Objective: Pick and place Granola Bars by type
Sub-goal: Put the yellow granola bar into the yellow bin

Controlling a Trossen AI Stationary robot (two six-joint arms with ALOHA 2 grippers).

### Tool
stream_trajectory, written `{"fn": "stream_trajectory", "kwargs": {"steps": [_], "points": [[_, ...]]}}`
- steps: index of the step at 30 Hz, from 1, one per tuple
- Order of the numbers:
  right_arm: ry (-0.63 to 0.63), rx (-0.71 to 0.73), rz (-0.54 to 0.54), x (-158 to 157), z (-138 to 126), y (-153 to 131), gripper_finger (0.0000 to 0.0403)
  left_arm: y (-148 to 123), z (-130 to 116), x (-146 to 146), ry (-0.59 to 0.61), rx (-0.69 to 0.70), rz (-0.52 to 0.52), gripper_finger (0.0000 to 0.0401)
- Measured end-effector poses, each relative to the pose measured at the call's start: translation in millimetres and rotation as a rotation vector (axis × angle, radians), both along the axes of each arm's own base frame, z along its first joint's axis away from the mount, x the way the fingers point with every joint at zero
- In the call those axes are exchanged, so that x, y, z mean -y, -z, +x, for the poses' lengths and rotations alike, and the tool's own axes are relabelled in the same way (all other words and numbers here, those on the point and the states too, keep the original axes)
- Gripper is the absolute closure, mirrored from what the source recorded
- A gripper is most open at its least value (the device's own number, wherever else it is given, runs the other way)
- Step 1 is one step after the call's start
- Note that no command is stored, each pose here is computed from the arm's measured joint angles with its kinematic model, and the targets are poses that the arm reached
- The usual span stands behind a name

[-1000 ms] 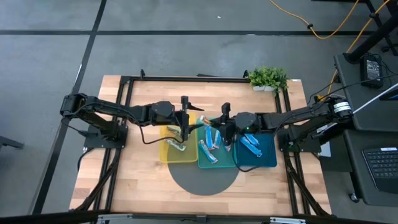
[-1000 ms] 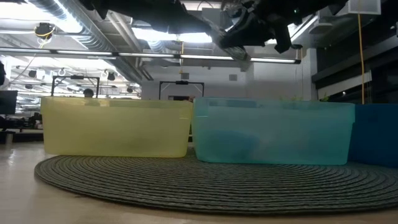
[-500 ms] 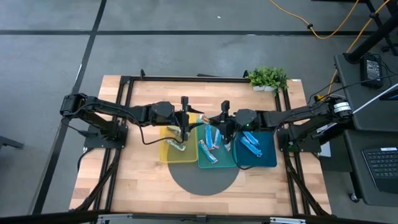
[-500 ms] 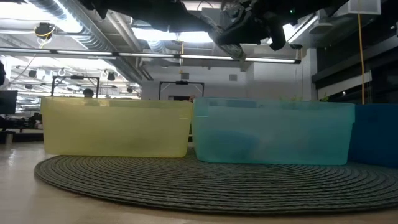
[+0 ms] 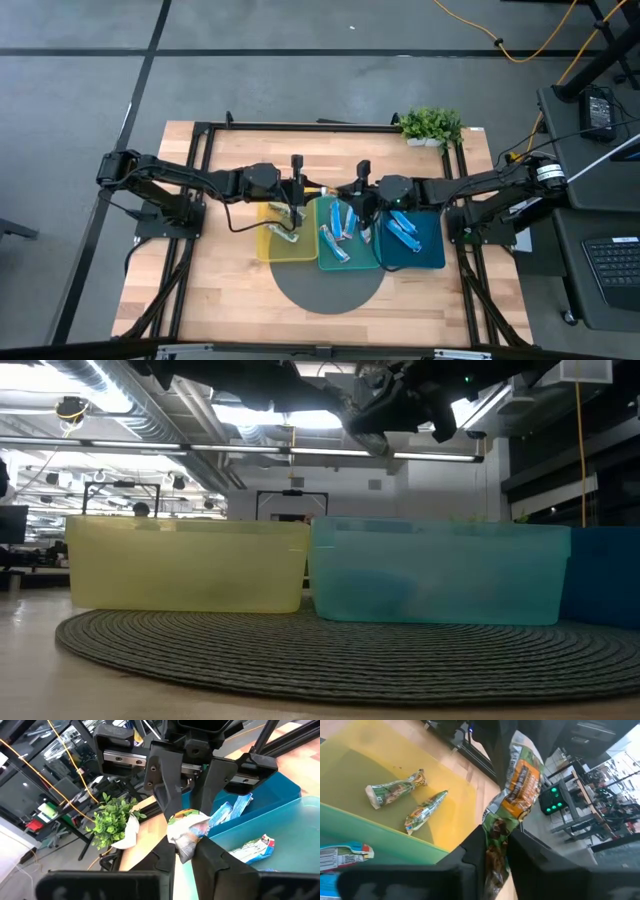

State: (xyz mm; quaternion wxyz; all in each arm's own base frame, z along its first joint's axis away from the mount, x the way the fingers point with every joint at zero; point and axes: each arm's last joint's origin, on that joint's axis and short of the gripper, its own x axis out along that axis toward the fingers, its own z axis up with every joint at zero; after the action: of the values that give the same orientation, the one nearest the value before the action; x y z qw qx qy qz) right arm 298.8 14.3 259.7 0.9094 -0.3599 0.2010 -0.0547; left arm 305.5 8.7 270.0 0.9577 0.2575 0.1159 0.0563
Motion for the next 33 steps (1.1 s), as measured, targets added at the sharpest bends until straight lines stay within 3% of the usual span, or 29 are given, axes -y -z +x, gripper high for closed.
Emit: {"fn": "stream_trajectory", "kwargs": {"steps": [6, 10, 17, 23, 33], "points": [[0.031, 0.001, -0.013, 1, 0, 0, 0.0269, 0, 0, 0, -0.011, -0.001, 0.002, 0.0368], [0.138, -0.012, -0.058, 4, -4, -5, 0.0218, 1, 0, -1, -0.032, -0.009, 0.007, 0.0370], [0.195, 0.032, -0.056, 3, -28, -38, 0.0156, 8, -6, -6, -0.225, -0.116, 0.057, 0.0370], [0.221, 0.047, 0.022, 4, -48, -50, 0.0146, 15, -16, -2, -0.284, -0.237, 0.071, 0.0373], [0.247, -0.012, 0.075, 5, -53, -44, 0.0152, 26, -27, 21, -0.258, -0.365, 0.001, 0.0374]]}}
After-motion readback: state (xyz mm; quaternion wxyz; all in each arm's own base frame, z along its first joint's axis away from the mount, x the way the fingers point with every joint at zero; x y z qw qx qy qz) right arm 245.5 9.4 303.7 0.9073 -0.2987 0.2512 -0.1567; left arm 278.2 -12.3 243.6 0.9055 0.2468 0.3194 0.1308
